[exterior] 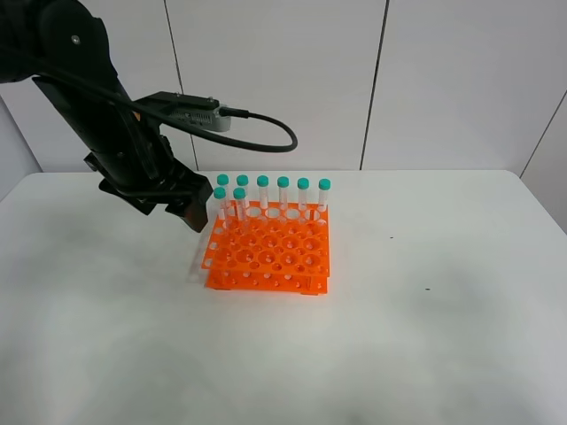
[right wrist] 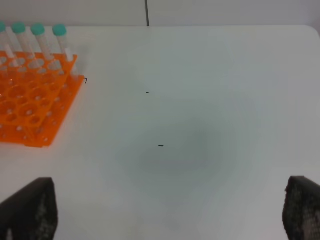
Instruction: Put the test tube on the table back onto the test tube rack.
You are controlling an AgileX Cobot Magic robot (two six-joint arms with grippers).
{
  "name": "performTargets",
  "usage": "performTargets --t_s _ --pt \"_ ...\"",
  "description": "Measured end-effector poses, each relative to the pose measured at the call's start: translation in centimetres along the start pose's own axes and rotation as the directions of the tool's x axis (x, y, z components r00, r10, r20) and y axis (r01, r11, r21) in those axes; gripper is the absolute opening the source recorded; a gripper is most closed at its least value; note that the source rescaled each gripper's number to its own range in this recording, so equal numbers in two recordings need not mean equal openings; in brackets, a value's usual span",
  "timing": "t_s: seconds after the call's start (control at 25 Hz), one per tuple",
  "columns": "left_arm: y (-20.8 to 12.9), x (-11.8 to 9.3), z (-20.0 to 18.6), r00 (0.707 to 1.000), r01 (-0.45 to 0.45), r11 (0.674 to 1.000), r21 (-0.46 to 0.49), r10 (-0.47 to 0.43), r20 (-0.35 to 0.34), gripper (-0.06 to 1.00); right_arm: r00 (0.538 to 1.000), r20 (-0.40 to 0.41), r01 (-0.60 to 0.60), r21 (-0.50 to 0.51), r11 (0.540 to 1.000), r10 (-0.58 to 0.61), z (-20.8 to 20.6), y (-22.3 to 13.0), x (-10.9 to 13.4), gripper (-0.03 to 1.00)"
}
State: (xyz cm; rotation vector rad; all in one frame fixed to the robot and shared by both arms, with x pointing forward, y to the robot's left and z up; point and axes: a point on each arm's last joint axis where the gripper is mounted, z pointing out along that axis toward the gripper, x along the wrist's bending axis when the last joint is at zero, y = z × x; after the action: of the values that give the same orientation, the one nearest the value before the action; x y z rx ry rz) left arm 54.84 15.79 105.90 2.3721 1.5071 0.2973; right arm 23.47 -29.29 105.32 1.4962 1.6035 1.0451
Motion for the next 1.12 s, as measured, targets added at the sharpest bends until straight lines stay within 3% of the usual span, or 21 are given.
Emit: performTargets --t_s 0.16,0.32,0.44,0.64,0.88,1.0,1.12 --pt "-0.7 5.9 0.4 0.987 0.147 0.988 0.037 -0.144 -0.068 1.00 1.000 0.000 0.000 0.000 1.000 0.000 0.0 0.0 0.0 1.00" --pt "-2.9 12.1 0.2 0.944 0.312 0.946 0.091 -0.297 -0.146 1.00 1.000 0.000 0.000 0.000 1.000 0.000 0.0 0.0 0.0 1.00" --pt "-4.2 13.8 -0.7 0.922 0.368 0.922 0.118 -0.346 -0.172 1.00 1.000 0.000 0.000 0.000 1.000 0.000 0.0 0.0 0.0 1.00" --pt "-7.3 11.7 -3.8 0.920 0.378 0.922 0.084 -0.364 -0.145 1.00 1.000 0.000 0.000 0.000 1.000 0.000 0.0 0.0 0.0 1.00" --pt "-16.2 7.4 -6.8 0.920 0.374 0.926 0.050 -0.363 -0.146 1.00 1.000 0.000 0.000 0.000 1.000 0.000 0.0 0.0 0.0 1.00" --pt "-21.0 5.2 -7.8 0.920 0.364 0.931 -0.027 -0.363 -0.148 1.00 1.000 0.000 0.000 0.000 1.000 0.000 0.0 0.0 0.0 1.00" --pt "-25.0 3.2 -9.2 0.918 0.332 0.917 -0.220 -0.367 -0.147 1.00 1.000 0.000 0.000 0.000 1.000 0.000 0.0 0.0 0.0 1.00"
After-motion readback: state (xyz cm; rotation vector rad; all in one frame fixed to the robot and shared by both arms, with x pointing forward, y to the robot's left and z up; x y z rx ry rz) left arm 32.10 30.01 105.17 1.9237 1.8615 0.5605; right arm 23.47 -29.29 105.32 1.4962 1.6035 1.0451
